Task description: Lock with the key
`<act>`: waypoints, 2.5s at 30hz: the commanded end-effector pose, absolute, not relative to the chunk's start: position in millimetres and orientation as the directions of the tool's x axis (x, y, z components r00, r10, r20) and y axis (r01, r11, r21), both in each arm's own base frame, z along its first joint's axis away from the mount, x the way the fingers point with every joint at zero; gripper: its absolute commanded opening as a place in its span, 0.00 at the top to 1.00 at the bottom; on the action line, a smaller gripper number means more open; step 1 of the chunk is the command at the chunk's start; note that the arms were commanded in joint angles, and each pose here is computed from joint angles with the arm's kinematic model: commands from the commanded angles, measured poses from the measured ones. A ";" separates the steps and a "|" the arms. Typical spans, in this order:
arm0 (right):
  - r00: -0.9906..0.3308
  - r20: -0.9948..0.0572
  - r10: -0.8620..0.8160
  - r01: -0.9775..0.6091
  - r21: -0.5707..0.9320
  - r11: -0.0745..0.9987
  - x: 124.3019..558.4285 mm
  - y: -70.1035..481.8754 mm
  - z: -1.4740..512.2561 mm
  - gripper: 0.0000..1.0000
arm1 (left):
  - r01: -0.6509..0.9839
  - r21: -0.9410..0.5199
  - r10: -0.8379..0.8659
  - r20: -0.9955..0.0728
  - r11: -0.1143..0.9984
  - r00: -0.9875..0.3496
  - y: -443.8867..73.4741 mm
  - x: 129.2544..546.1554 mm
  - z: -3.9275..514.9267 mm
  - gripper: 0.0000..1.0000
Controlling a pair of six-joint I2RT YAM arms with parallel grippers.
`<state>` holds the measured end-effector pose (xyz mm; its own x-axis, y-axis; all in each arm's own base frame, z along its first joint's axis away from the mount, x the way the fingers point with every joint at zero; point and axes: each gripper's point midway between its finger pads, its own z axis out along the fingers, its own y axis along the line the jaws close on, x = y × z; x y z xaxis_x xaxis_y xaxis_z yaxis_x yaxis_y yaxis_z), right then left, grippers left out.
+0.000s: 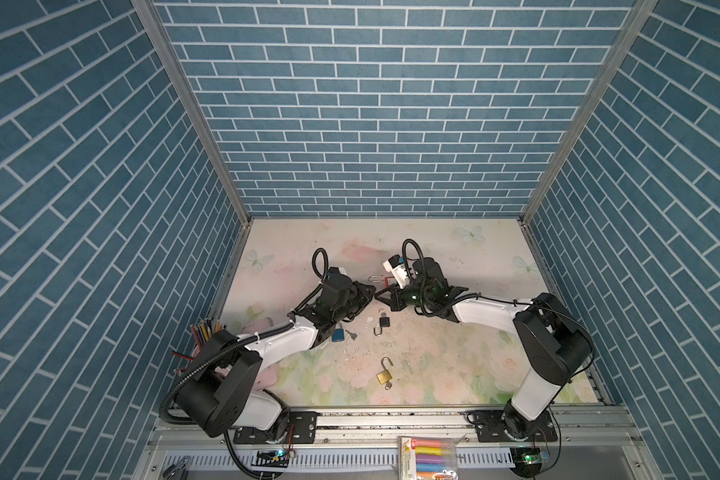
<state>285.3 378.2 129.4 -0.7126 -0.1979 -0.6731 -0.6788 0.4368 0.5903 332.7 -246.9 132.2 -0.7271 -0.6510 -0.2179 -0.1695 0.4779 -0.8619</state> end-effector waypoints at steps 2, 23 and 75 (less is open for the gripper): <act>-0.695 -0.680 -0.232 -0.706 0.587 0.396 275.3 384.3 130.0 1.00 | -0.178 -0.859 -0.726 -0.276 0.481 -0.629 -216.6 359.0 140.3 1.00; -0.842 -0.538 -0.031 -0.420 0.619 0.664 270.1 254.1 110.7 1.00 | 0.015 -0.505 -0.295 -0.528 0.863 -0.797 -242.6 337.5 143.8 1.00; -0.877 -0.465 0.125 -0.206 0.597 0.775 241.2 178.9 81.3 1.00 | 0.315 -0.445 0.203 -0.282 0.838 -0.938 -410.9 252.5 34.6 0.57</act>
<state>243.0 182.3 89.7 -0.8614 0.1043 -0.4971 -0.2491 0.7661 0.5924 245.0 -413.0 29.8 -0.9411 0.2169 -0.2595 0.3172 0.8323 -0.4547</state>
